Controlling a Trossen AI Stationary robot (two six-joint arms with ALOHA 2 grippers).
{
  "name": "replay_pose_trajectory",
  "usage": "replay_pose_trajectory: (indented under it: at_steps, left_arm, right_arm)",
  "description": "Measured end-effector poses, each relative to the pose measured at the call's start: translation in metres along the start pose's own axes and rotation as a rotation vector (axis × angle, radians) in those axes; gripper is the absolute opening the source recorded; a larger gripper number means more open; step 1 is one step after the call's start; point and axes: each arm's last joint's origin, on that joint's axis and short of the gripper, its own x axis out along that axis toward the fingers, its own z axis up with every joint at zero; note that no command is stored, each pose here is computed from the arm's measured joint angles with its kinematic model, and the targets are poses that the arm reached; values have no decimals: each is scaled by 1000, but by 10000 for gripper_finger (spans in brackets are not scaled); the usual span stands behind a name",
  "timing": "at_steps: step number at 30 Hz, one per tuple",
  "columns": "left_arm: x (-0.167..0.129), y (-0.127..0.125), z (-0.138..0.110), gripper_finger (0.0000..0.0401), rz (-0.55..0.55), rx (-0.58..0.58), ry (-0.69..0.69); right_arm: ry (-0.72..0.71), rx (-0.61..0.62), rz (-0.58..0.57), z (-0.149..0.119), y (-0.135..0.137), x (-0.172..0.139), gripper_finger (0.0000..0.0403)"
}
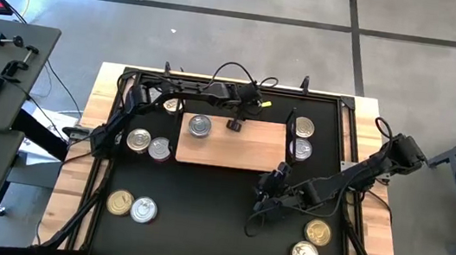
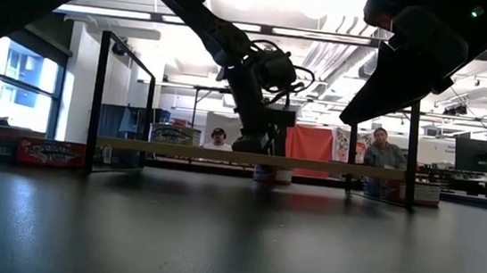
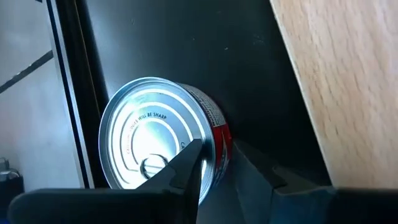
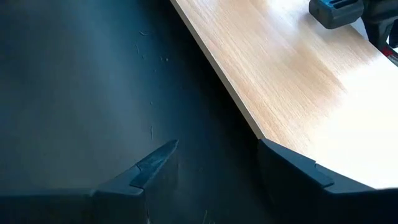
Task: Stack canned seafood by type on shelf
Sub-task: Put the red tuna can on the shelf
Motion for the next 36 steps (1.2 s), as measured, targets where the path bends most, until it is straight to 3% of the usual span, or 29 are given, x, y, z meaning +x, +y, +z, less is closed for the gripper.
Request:
replay_pose_trajectory:
  at_steps: [10, 22, 36]
  left_arm:
    - [-11, -6, 6, 5, -29, -45, 4]
    - [-15, -15, 12, 1, -41, -83, 32]
    - [-4, -6, -2, 106, 15, -62, 116]
  right_arm:
    - [0, 7, 0, 0, 0, 0, 211]
    - [-2, 10, -1, 1, 0, 0, 211]
    - [-3, 10, -2, 1, 0, 0, 211]
